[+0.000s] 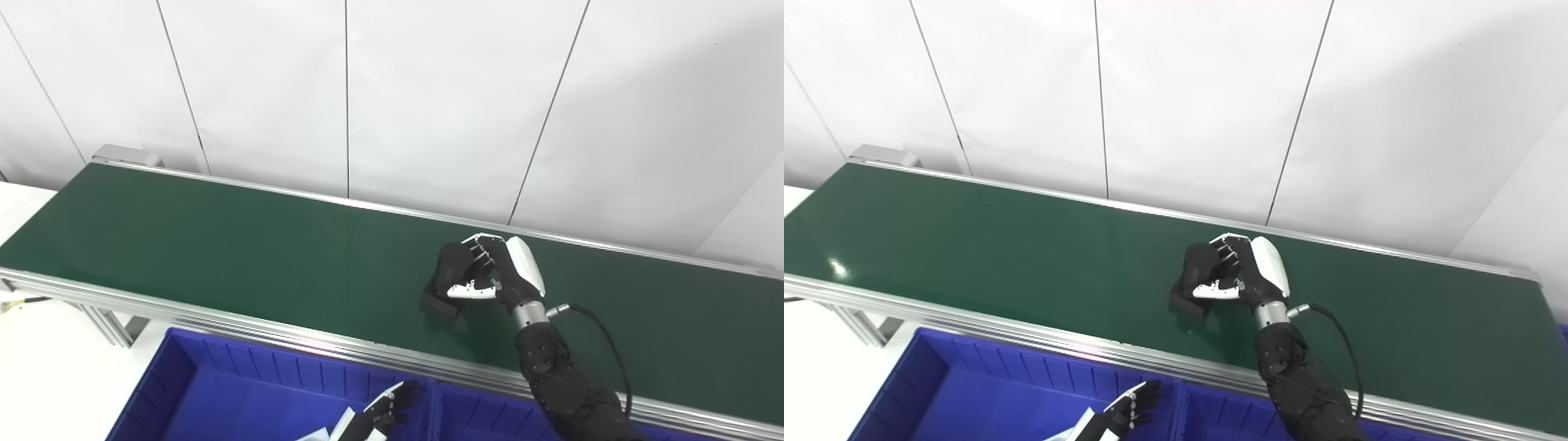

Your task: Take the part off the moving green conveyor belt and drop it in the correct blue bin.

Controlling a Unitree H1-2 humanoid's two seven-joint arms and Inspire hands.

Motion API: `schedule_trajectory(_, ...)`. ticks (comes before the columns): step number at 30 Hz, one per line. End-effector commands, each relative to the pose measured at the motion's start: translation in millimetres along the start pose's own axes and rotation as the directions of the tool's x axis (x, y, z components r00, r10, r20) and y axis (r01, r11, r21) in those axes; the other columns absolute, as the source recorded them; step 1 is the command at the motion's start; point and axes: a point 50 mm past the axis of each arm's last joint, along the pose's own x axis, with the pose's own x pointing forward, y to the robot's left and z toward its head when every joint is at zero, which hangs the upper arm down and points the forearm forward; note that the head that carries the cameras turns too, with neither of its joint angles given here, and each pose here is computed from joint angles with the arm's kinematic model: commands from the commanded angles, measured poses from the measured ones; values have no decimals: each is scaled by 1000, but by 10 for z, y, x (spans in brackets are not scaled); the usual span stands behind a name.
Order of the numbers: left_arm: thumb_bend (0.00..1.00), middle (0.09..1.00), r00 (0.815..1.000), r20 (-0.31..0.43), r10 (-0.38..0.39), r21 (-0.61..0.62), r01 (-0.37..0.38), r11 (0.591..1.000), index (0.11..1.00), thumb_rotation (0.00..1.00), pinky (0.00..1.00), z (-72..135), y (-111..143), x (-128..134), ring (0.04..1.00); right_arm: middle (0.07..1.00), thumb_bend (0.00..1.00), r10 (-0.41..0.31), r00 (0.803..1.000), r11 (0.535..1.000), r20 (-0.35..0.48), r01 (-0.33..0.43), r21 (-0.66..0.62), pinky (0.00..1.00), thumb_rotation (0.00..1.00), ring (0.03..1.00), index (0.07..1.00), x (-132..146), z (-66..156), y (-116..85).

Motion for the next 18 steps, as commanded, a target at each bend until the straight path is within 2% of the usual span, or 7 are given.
schedule_trajectory(1,789,911,997,73,-7,-17,8,1000,893,1000,890,115,-53,57,915,501,520,3,999,1000,47,-3,-2,425,0,442,483,106,109,-90)
schedule_trajectory(14,824,915,997,71,-7,-18,8,1000,901,1000,907,110,-60,58,925,499,520,37,998,999,57,-37,5,448,0,451,480,93,82,-143)
schedule_trajectory(18,807,918,997,72,-7,-26,9,1000,903,999,920,111,-80,66,929,496,519,37,995,999,89,-38,11,436,0,442,495,86,111,-195)
